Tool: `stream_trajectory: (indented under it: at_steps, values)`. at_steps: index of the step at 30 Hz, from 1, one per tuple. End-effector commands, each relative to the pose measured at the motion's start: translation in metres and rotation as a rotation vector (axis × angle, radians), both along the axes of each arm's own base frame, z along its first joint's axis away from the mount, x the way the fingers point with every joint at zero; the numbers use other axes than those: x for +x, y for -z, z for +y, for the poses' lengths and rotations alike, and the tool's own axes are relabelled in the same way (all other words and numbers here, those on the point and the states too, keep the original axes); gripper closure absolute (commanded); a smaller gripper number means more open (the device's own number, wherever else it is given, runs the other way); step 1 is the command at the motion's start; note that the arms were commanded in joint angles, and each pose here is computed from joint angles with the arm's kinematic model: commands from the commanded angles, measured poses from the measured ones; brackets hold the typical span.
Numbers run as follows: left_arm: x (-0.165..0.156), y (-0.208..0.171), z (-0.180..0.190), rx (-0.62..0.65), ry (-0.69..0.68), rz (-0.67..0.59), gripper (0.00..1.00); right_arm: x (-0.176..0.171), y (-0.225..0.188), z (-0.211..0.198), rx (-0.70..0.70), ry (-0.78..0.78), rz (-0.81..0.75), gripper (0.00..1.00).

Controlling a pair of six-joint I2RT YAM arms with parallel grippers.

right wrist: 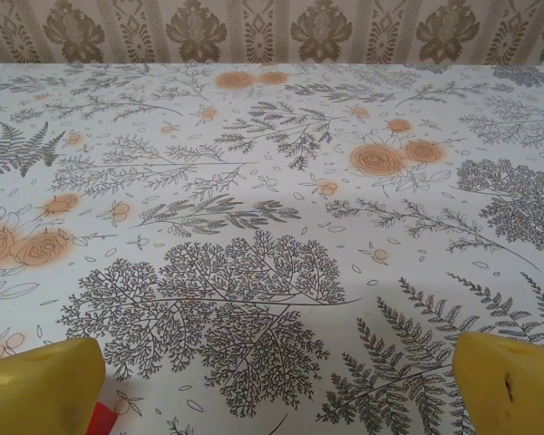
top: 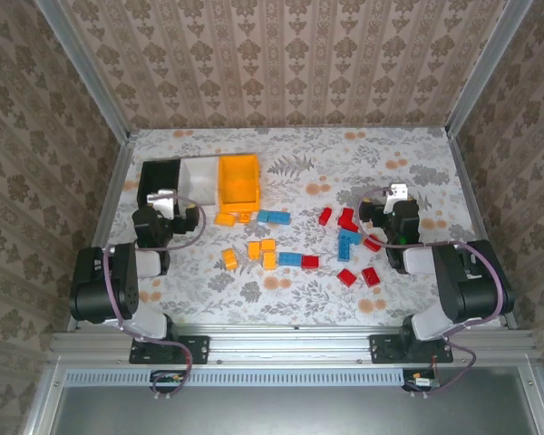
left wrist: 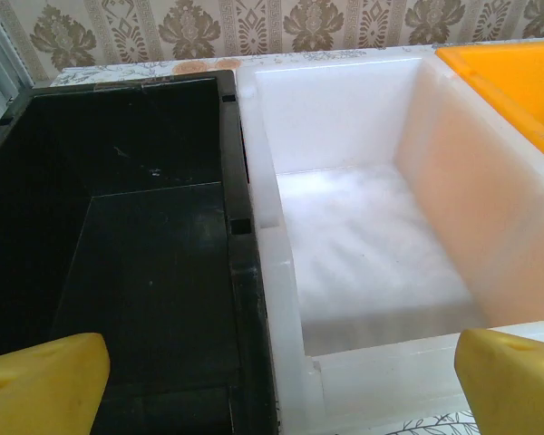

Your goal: Sort the legos into containers by color

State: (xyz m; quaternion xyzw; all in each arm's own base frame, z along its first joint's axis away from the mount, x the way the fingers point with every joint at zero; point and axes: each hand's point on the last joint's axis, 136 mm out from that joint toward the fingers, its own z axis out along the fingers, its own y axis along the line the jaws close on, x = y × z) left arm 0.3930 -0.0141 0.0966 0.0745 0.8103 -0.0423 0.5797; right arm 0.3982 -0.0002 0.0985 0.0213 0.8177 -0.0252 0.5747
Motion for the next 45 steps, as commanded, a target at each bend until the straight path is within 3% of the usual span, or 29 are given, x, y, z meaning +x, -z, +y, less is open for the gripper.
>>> stream_trajectory:
  at_steps: [1, 30, 38, 42, 45]
  values:
    - [0.002, -0.001, -0.002, 0.002, 0.018, -0.009, 0.0, 0.0, 0.0, -0.002, -0.007, 0.014, -0.007, 0.0]
    - [0.003, -0.001, -0.001, 0.002, 0.015, -0.006, 0.0, 0.002, 0.002, -0.004, 0.028, -0.011, 0.01, 0.0]
    - [0.004, -0.009, 0.03, 0.052, -0.226, 0.015, 0.0, 0.002, -0.007, -0.014, 0.031, 0.055, 0.005, 0.0]
    - [0.005, -0.045, 0.055, 0.083, -0.414, 0.092, 0.0, 0.007, -0.028, -0.028, 0.024, 0.139, 0.069, 0.0]
    - [0.001, -0.077, 0.064, -0.001, -0.498, 0.107, 0.0, 0.007, -0.05, -0.034, 0.068, 0.197, 0.092, 0.0]
